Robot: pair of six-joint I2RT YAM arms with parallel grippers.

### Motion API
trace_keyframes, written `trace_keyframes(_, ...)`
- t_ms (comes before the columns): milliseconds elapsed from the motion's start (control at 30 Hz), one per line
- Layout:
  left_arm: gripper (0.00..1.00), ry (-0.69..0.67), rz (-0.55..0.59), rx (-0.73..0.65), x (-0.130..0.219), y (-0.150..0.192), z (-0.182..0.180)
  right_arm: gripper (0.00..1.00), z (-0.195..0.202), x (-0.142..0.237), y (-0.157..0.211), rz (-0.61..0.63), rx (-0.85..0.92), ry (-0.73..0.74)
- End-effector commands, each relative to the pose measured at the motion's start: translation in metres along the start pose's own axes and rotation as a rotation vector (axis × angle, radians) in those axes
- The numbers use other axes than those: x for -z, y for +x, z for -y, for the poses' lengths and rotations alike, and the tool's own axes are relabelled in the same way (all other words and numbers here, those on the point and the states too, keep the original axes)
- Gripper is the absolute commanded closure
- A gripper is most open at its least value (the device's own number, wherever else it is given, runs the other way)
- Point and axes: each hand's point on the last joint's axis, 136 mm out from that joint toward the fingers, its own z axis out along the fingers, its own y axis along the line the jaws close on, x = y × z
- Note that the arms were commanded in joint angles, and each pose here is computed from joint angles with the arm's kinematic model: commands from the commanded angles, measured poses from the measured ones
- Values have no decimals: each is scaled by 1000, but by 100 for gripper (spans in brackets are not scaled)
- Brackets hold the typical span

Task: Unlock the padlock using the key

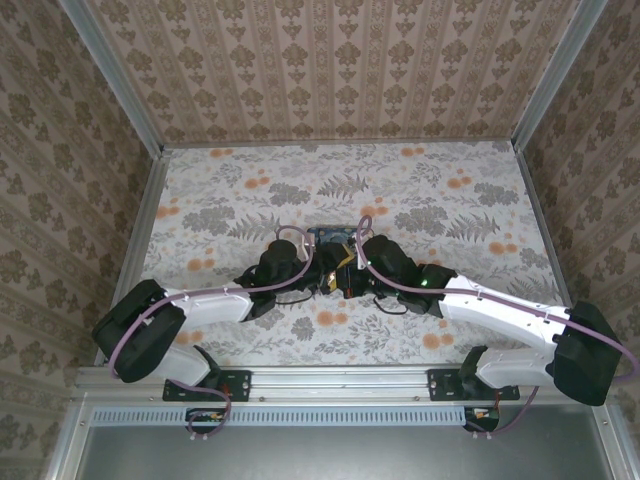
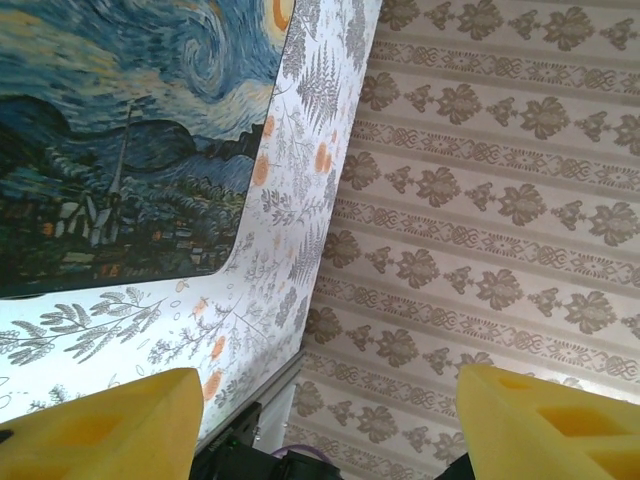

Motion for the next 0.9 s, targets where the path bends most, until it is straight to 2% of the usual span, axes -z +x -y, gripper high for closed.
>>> trace_keyframes(0, 34, 18, 5, 0, 0, -1, 0, 100, 1, 2, 4, -8, -5, -22)
trace_keyframes(100, 39, 14, 12, -1, 2, -3, -3, 100, 3, 4, 9, -17, -10, -27)
trace_keyframes(500, 48, -12, 31, -7, 7, -10, -14, 100, 10, 5, 14, -21, -24, -26)
trace_keyframes(733, 65, -12, 33, -14, 8, -12, -14, 100, 14, 3, 15, -26, -30, -16)
trace_keyframes(867, 81, -15, 38, -23, 10, -13, -14, 100, 20, 3, 17, -27, -37, -2)
